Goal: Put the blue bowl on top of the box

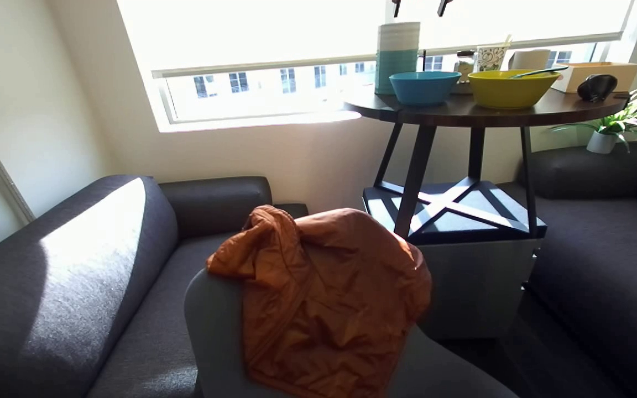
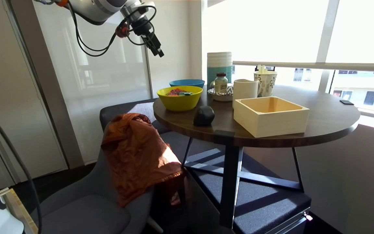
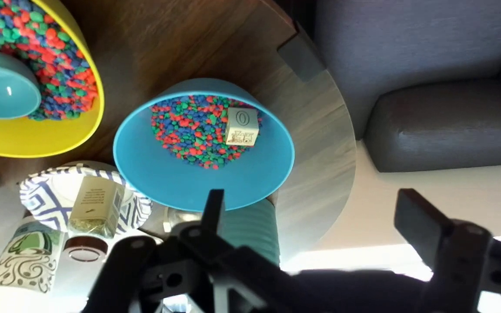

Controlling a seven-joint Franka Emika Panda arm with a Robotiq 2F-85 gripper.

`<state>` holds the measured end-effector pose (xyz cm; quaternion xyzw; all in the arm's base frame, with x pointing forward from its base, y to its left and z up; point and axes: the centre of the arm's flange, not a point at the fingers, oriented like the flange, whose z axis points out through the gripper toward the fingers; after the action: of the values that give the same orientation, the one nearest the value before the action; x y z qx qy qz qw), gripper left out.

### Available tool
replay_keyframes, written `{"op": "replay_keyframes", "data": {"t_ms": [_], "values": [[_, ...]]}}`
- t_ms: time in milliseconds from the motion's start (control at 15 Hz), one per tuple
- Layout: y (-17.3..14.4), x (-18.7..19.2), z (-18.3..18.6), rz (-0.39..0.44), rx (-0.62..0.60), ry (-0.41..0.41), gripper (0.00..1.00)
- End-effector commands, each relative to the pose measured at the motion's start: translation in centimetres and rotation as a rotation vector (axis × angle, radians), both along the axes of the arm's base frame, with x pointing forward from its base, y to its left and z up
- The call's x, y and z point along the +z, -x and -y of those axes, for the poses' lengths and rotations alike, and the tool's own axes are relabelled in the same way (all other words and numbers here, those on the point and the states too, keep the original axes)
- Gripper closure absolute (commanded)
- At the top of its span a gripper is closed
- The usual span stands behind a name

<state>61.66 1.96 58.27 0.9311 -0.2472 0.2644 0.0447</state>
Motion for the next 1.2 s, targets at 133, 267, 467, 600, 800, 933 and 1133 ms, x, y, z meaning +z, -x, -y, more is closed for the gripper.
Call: {"op": "replay_keyframes", "data": {"t_ms": [133,267,467,600,800,933,1133], "values": [[-2.4,-1.0,2.4,0.007,0.015,0.149,0.00],[-3.5,-2.2,3.7,-0.031,0.012,0.157,0.00],[-2.2,-2.8,4.1,-0.043,0.000,0.129,0.00],[-2.9,-3.4,3.6,-0.043,0.009,0.169,0.00],[-3.4,-5.3,2.1,-0.076,0.101,0.210,0.00],[-3.6,-6.8,0.9,-0.118,0.207,0.224,0.00],[-4.9,-9.1,-0.3,-0.158,0.301,0.272,0.00]]}}
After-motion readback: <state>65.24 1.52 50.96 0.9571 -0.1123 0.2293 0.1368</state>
